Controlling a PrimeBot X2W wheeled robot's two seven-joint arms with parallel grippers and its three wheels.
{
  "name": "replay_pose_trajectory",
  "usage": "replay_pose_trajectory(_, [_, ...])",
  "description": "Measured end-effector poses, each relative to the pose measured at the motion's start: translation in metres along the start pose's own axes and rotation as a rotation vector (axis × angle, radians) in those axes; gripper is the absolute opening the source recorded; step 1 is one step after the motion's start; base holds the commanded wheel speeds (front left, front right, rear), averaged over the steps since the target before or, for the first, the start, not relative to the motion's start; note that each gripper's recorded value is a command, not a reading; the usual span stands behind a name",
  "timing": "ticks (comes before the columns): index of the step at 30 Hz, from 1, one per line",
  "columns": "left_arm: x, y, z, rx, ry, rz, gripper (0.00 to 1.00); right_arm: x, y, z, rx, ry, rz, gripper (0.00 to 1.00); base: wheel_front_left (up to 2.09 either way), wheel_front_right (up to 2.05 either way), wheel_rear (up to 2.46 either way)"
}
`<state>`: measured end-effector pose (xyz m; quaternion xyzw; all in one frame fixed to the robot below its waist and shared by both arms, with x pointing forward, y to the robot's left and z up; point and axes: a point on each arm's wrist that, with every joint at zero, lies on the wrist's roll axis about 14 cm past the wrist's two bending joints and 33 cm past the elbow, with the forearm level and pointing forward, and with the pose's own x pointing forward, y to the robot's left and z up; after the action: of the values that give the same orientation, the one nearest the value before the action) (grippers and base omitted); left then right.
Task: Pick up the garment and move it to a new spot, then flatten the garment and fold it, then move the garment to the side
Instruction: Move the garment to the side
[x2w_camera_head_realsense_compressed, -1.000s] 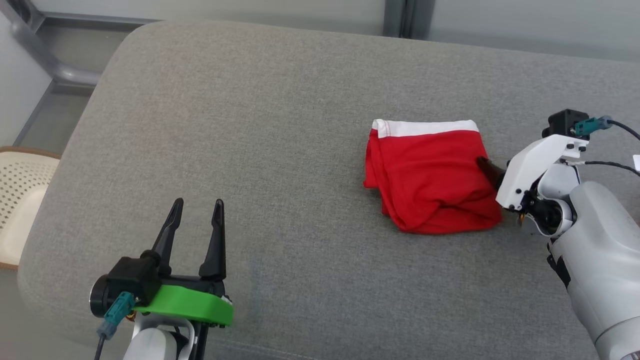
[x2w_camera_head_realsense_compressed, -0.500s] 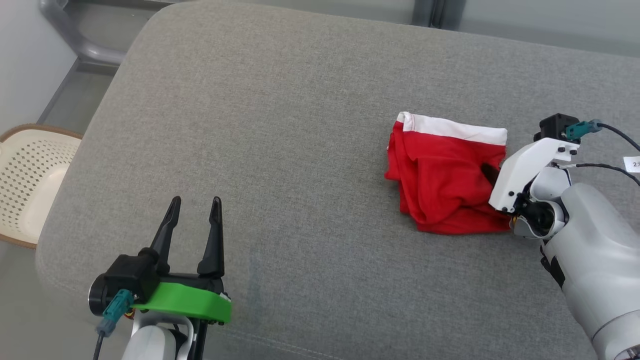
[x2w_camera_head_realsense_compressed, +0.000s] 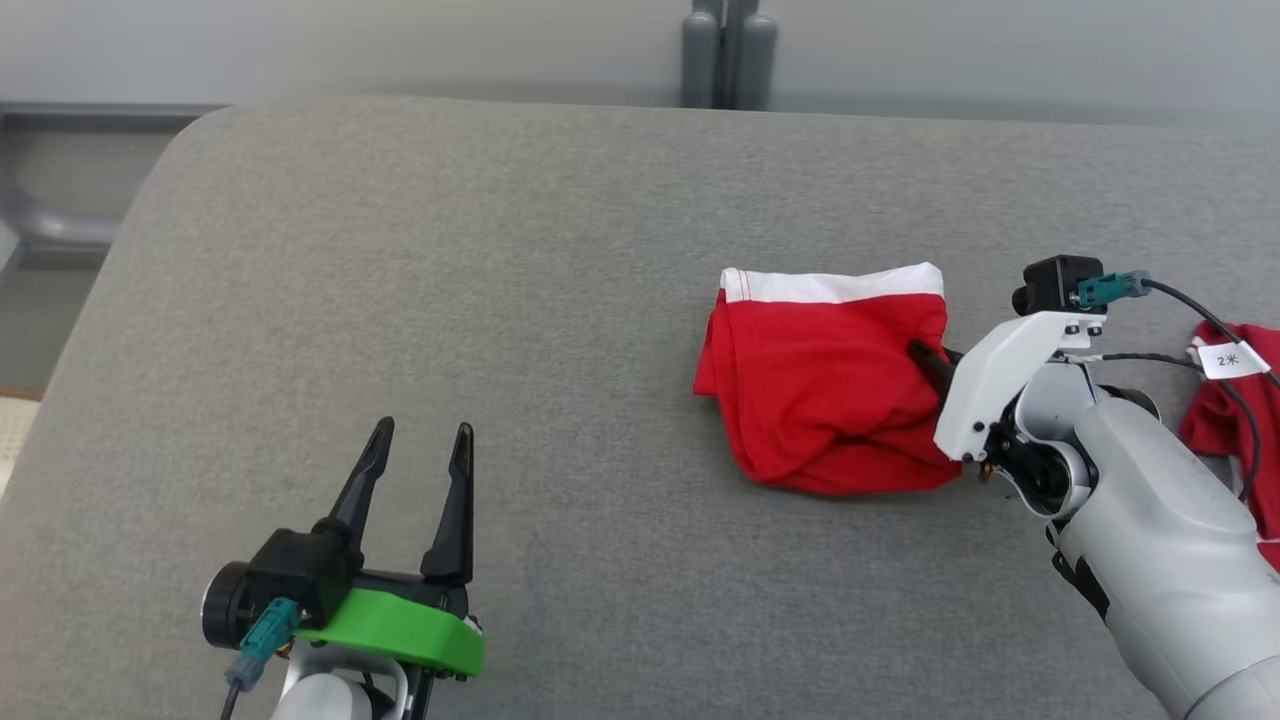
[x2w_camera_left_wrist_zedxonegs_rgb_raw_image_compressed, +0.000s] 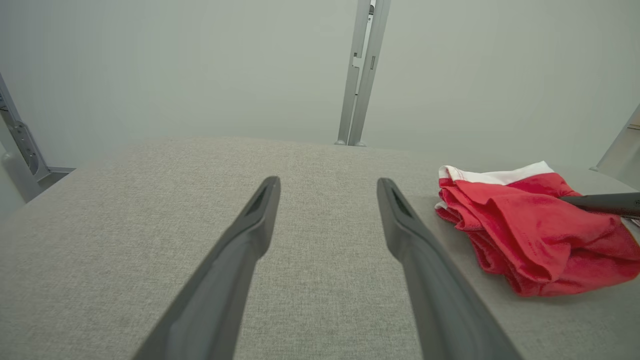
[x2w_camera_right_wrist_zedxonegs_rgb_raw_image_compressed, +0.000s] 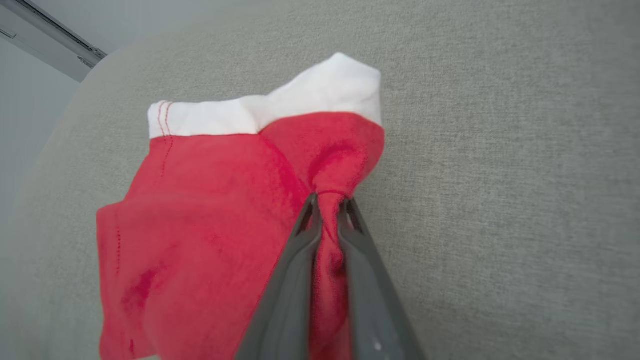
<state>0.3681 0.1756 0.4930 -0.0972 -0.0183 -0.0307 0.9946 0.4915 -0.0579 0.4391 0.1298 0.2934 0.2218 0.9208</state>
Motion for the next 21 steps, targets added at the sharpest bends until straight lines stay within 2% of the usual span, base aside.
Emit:
replay_pose_trajectory(11, [0.023, -0.076, -0.008, -0.011, 0.017, -0.253, 1.0, -0.075, -0.053, 0.023, 0.002, -0.145, -0.127, 0.0, 0.0, 0.0, 0.0])
replay_pose_trajectory(21, [0.043, -0.131, -0.013, -0.017, 0.021, -0.433, 1.0, -0.134, -0.105, 0.03, 0.017, -0.231, -0.264, 0.0, 0.0, 0.0, 0.0])
